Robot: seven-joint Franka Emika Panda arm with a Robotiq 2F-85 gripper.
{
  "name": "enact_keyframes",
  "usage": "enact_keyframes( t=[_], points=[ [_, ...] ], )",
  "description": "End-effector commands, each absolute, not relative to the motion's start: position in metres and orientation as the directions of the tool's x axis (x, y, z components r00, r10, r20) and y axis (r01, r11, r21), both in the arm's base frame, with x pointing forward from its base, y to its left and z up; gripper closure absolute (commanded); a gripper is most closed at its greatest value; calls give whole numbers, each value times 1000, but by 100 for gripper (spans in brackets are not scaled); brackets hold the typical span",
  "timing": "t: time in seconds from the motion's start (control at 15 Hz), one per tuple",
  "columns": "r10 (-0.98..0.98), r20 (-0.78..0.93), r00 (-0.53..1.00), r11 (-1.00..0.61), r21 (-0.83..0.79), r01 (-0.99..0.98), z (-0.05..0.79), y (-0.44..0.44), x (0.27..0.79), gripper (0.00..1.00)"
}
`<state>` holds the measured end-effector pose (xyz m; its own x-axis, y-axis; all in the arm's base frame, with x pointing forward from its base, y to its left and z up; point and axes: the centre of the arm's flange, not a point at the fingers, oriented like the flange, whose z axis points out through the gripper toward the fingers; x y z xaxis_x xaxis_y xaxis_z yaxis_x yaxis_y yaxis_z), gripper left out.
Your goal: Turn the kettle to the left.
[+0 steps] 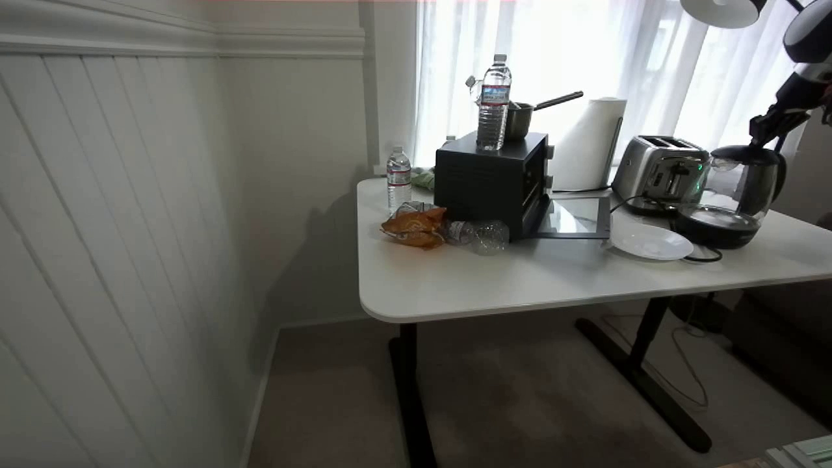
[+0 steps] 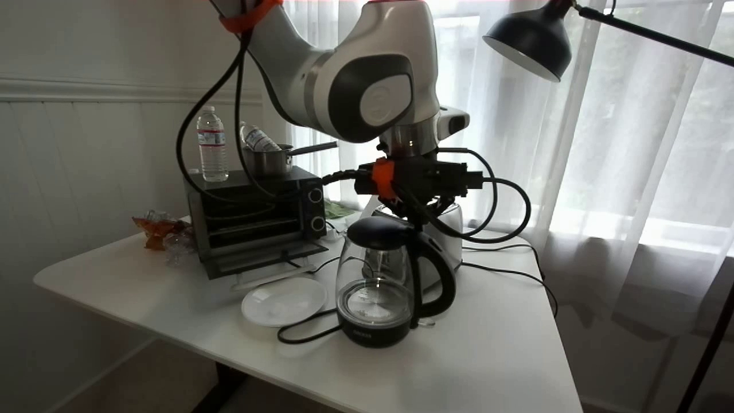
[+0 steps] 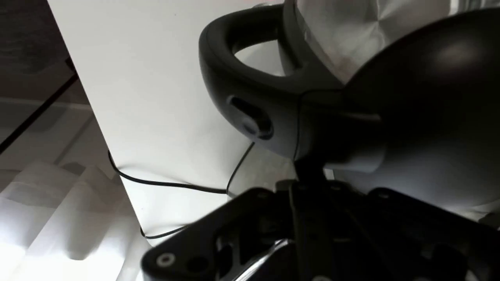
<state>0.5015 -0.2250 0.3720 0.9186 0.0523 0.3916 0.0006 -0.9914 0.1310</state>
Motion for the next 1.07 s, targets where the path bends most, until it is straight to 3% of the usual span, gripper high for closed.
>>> enact_keyframes(
  t=[0.0,1.0],
  points=[
    [34,324,945,-988,151,-17,370,-225,491,100],
    [-81,-44,996,-997,18,-80,385,-200,448,100]
  ],
)
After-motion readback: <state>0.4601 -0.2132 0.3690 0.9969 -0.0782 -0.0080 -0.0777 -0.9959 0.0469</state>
